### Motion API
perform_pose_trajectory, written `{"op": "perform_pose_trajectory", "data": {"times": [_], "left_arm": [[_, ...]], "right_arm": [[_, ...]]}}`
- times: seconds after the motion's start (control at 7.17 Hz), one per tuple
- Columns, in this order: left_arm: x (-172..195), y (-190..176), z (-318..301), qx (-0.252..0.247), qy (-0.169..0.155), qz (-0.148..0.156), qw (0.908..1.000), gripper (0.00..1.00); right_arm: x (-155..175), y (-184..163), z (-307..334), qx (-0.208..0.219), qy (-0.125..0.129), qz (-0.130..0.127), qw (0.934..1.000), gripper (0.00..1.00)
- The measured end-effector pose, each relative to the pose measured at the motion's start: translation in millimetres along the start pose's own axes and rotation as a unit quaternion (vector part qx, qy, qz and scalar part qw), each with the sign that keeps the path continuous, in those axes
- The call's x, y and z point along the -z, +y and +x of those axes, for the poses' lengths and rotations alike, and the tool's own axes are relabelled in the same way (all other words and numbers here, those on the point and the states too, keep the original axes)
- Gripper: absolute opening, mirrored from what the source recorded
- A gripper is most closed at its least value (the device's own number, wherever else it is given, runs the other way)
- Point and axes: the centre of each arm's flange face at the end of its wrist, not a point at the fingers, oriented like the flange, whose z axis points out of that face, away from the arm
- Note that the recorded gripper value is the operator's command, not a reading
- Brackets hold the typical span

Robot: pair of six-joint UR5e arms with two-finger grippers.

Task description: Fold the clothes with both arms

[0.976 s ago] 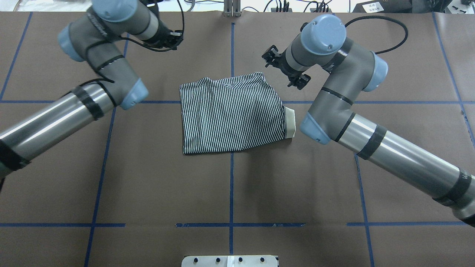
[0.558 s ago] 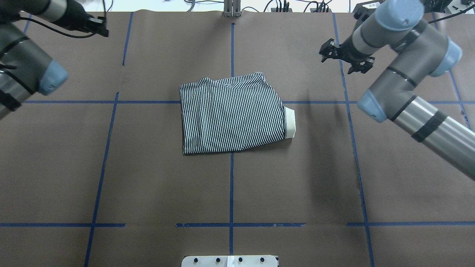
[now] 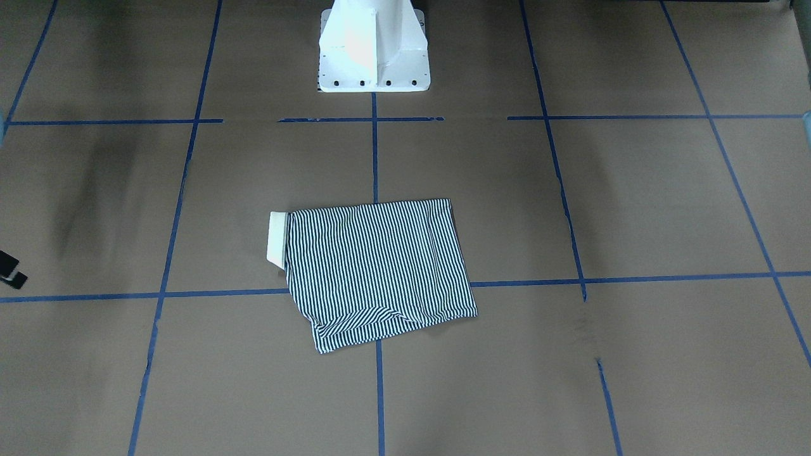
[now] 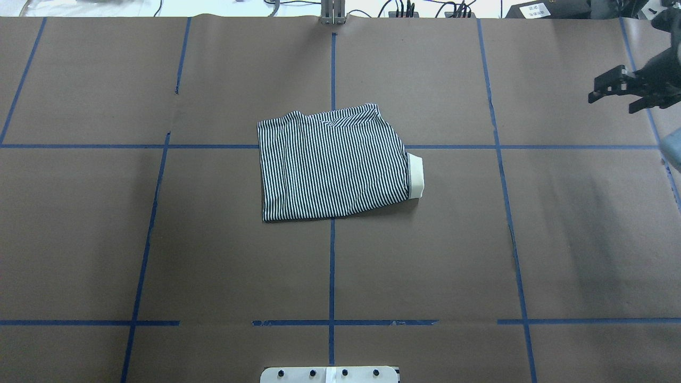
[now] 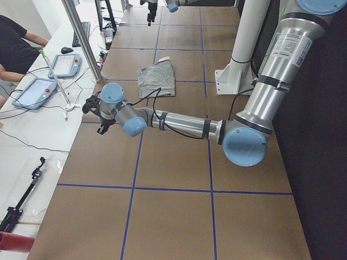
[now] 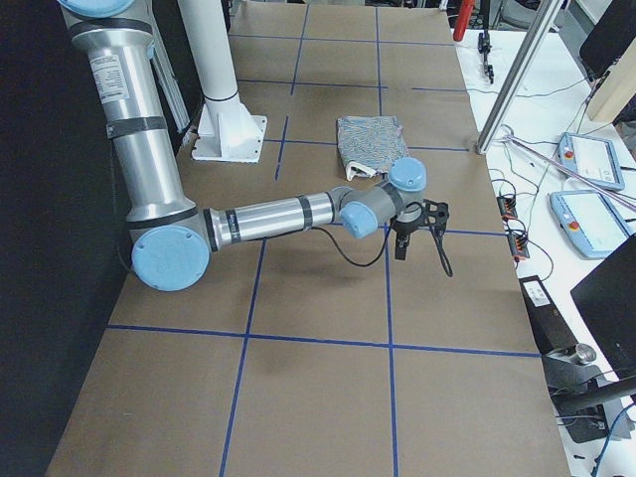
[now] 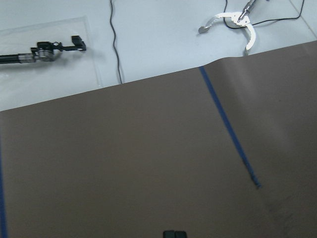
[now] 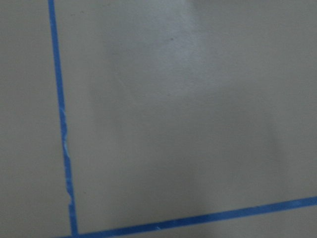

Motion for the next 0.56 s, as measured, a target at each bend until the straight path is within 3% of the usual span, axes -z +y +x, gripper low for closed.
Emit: {"op": "perform_pose_trajectory", "data": {"times": [0.14,0.28,0.42,0.56], "left_arm": [[26,20,-26,-0.005,0.0,0.005,1.0,0.42],[49,28,-35,-0.003,-0.002,0.007,1.0,0.76],[65,37,-36,0.003,-0.006,-0.003,1.0,1.0],[75,53,-37,0.01,-0.01,-0.019,0.9997,1.0]], "right_arm": [[7,12,45,0.028,0.012,-0.007,0.9995,1.0],[18,18,83,0.052,0.026,-0.015,0.9982,1.0],[30,27,119,0.071,0.04,-0.024,0.9964,1.0],[39,40,150,0.085,0.049,-0.035,0.9946,1.0]]}}
